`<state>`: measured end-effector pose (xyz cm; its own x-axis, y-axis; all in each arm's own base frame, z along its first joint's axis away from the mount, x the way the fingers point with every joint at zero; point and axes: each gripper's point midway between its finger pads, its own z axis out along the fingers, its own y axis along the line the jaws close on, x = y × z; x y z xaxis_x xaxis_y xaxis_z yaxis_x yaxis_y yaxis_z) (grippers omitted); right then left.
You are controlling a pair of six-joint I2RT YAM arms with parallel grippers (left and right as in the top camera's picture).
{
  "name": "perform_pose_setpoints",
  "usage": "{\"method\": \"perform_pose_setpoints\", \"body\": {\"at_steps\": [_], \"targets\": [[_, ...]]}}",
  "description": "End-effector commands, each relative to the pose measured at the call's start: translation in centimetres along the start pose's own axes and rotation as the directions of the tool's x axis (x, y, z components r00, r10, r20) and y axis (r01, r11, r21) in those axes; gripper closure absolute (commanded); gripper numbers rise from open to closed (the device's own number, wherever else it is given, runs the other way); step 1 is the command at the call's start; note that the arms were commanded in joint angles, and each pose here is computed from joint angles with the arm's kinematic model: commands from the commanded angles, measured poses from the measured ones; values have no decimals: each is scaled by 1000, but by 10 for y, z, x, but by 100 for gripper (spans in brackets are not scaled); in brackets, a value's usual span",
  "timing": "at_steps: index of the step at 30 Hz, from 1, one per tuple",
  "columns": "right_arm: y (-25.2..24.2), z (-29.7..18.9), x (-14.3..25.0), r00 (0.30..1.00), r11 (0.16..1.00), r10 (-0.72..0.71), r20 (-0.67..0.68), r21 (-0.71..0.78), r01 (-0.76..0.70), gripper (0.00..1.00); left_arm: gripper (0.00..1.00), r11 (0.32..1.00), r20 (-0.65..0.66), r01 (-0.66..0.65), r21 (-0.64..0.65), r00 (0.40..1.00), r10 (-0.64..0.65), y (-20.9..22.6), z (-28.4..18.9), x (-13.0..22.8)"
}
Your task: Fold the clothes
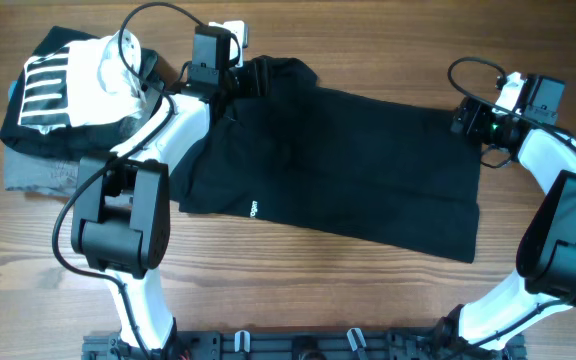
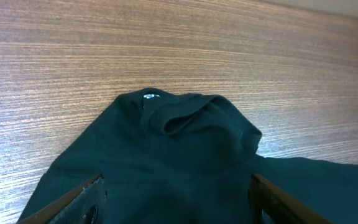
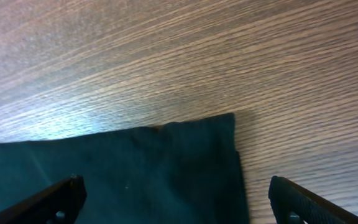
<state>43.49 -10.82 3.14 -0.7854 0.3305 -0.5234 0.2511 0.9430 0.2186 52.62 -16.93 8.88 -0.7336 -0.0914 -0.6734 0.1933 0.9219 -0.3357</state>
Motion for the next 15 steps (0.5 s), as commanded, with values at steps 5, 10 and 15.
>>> {"method": "perform_pose_setpoints", "body": {"at_steps": [5, 10, 15], "targets": [[-13, 17, 18, 998, 998, -25, -49, 52, 28, 4, 28, 1000, -20, -16, 0, 1000, 16, 1, 1, 5], [-9, 36, 24, 998, 1000, -25, -56, 13, 26, 21, 28, 1000, -23, -15, 0, 1000, 15, 1, 1, 6], [-8, 35, 19, 999, 1000, -1, -35, 11, 2, 83, 28, 1000, -23, -15, -1, 1000, 15, 1, 1, 6]]}}
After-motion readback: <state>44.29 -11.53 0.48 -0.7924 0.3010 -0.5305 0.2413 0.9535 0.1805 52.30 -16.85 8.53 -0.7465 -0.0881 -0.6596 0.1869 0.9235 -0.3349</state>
